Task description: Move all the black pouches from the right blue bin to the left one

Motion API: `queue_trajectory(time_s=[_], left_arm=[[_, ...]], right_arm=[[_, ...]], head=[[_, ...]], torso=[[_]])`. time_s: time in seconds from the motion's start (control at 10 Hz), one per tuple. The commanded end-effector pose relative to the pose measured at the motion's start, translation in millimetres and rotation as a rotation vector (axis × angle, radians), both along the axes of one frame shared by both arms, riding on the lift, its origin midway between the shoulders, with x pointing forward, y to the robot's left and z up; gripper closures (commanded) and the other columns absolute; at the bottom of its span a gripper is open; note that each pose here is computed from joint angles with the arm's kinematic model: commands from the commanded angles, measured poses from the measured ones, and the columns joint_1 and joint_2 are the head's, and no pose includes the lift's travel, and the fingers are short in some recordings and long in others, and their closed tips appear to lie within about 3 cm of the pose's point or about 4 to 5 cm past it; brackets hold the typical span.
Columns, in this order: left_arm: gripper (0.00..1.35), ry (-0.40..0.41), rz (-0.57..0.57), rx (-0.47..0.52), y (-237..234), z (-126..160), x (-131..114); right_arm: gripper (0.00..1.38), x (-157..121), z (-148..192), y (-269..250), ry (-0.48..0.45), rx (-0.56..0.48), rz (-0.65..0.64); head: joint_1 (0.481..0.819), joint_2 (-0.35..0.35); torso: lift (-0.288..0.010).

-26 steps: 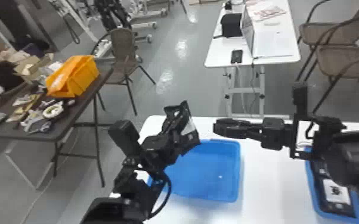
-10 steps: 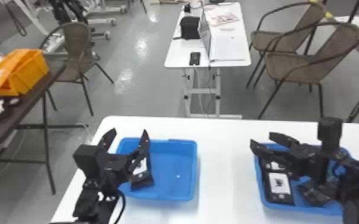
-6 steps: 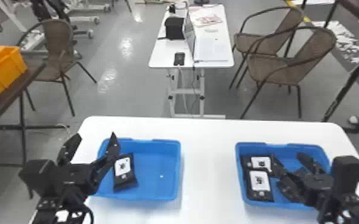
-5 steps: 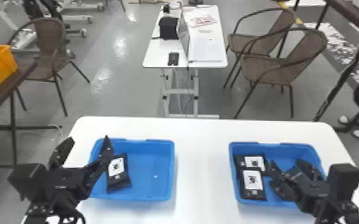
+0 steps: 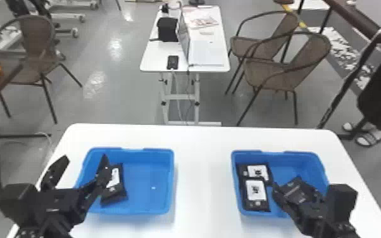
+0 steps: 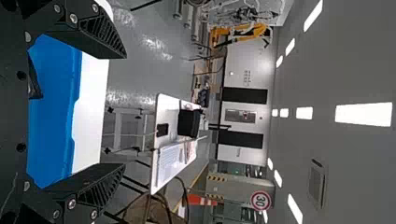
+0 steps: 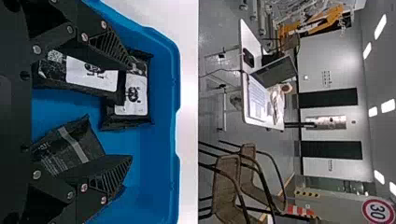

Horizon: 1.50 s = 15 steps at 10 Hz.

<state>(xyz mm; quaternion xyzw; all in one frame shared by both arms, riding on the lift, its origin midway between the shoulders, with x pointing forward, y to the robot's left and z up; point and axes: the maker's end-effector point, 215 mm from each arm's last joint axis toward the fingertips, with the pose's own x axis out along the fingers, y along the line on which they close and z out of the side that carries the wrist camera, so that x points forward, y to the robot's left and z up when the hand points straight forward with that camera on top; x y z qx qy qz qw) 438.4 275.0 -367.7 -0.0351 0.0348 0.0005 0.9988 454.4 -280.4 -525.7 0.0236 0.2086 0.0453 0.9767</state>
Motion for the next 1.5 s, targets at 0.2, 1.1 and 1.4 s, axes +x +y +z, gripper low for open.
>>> queue_trajectory(time_s=[0.2,1.1,1.4], left_arm=[[0.21,-0.006,-0.002,-0.007,-2.2,2.5,2.3],[0.21,-0.017,-0.004,-0.006,-3.8,6.1,3.7],[0.21,-0.021,-0.004,-0.004,-3.6,7.1,3.6]], right_arm=[[0.38,19.7,-17.9,40.1,0.045,0.061,0.017],[0.38,24.1,-74.4,86.9,0.254,0.113,0.048],[0.37,16.0,-69.6,67.6,0.285,0.054,-0.022]], head=[[0.695,0.012],[0.695,0.086],[0.695,0.085]], torso=[[0.01],[0.01],[0.01]])
